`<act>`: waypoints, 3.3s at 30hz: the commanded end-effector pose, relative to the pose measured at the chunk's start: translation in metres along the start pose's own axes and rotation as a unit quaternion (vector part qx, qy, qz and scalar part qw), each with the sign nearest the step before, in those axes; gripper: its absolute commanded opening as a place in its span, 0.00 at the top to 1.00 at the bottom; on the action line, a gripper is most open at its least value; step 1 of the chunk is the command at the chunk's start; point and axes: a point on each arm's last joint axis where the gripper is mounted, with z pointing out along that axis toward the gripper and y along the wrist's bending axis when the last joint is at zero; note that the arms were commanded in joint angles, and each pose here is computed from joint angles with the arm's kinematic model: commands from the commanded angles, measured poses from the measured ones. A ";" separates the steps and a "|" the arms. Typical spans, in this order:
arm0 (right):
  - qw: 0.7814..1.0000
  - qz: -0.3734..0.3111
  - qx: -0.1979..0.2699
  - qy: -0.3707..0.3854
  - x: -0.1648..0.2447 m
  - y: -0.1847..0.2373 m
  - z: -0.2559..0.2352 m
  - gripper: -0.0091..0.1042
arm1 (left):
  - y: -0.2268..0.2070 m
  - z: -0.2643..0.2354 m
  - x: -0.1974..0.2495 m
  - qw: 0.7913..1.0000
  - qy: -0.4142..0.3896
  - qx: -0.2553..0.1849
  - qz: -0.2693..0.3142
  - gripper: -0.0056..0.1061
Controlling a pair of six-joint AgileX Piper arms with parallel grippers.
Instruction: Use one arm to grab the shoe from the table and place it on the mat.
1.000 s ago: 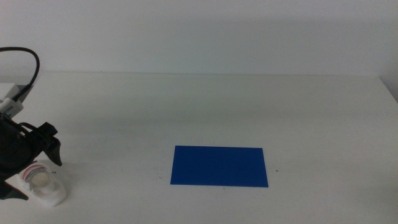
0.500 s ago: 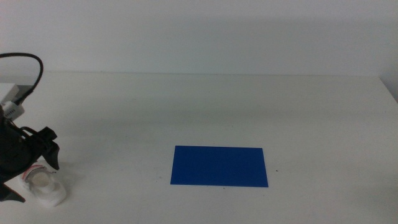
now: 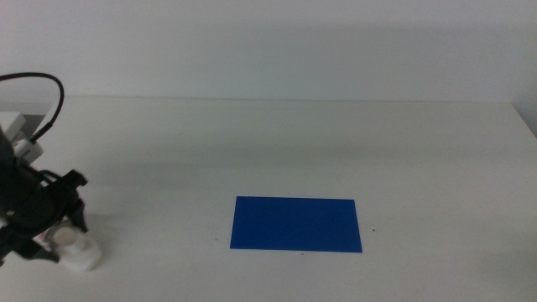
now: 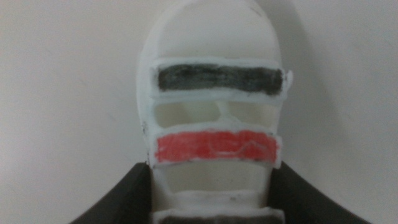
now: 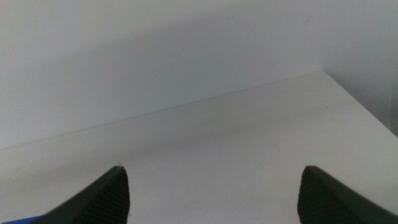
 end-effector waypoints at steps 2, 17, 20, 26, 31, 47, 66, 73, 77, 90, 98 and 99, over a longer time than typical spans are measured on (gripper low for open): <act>1.000 -0.005 -0.002 -0.005 0.000 0.000 0.000 0.22 | -0.024 -0.019 0.016 1.000 0.010 0.021 0.002 0.97; 1.000 -0.005 -0.002 -0.005 0.000 0.000 0.000 0.22 | -0.184 -0.020 0.230 0.987 0.034 0.000 0.157 0.93; 1.000 -0.005 -0.002 -0.005 0.000 0.000 0.000 0.22 | -0.192 -0.014 0.249 0.984 0.037 -0.002 0.174 0.93; 1.000 -0.005 -0.002 -0.005 0.000 0.000 0.000 0.22 | -0.195 -0.011 0.257 0.984 0.051 0.001 0.170 0.93; 1.000 -0.005 -0.002 -0.005 0.000 0.000 0.000 0.22 | -0.190 -0.011 0.256 0.983 0.053 -0.027 0.172 0.93; 1.000 -0.005 -0.002 -0.005 0.000 0.000 0.000 0.22 | -0.195 -0.011 0.257 0.978 0.050 0.005 0.205 0.93; 1.000 -0.005 -0.002 -0.005 0.000 0.000 0.000 0.22 | -0.189 -0.010 0.255 0.988 0.037 -0.043 -0.141 0.93; 1.000 -0.005 -0.002 -0.005 0.000 0.000 0.000 0.22 | -0.197 0.002 0.257 0.971 0.047 -0.019 -0.232 0.93; 1.000 -0.005 -0.002 -0.005 0.000 0.000 0.000 0.22 | -0.199 0.016 0.257 0.973 0.046 -0.023 -0.227 0.93; 1.000 -0.005 -0.002 -0.005 0.000 0.000 0.000 0.22 | -0.206 0.030 0.256 0.980 0.042 0.004 -0.197 0.93; 1.000 -0.005 -0.002 -0.005 0.000 0.000 0.000 0.22 | -0.206 0.039 0.257 0.979 0.042 -0.001 -0.200 0.93; 1.000 -0.005 -0.002 -0.005 0.000 0.000 0.000 0.22 | -0.206 0.039 0.257 0.977 0.043 0.000 -0.208 0.66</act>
